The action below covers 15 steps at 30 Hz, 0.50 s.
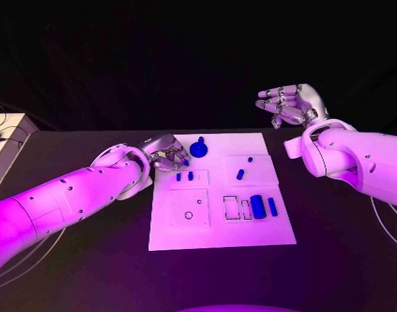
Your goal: Assemble the parts on the task board
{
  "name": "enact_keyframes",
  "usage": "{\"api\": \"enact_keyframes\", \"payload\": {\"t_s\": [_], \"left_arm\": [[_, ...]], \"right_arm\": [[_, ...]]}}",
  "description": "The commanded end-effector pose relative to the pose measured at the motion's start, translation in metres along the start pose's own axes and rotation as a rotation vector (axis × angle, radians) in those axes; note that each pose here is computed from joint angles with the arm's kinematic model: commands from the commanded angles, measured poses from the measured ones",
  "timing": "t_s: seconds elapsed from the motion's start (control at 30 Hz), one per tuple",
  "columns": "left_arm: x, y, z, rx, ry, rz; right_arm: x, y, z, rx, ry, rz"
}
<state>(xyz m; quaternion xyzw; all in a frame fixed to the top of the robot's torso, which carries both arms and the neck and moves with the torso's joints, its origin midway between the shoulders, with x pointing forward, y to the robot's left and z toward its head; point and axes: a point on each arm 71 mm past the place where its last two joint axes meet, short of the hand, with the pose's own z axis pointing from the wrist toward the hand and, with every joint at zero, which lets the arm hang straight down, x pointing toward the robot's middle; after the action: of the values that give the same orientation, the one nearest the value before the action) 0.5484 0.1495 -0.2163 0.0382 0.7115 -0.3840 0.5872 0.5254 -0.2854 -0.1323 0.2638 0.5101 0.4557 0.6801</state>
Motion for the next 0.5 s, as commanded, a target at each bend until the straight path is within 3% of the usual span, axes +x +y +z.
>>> {"api": "enact_keyframes", "payload": {"t_s": [0.03, 0.5], "left_arm": [[0.0009, -0.0014, 0.0002, 0.007, 0.008, 0.0], [0.0011, -0.0019, 0.0011, 0.004, 0.004, -0.002]], "right_arm": [[0.0008, 0.0011, 0.0001, -0.014, 0.011, 0.006], [0.0001, 0.0009, -0.0002, -0.013, 0.011, 0.005]]}}
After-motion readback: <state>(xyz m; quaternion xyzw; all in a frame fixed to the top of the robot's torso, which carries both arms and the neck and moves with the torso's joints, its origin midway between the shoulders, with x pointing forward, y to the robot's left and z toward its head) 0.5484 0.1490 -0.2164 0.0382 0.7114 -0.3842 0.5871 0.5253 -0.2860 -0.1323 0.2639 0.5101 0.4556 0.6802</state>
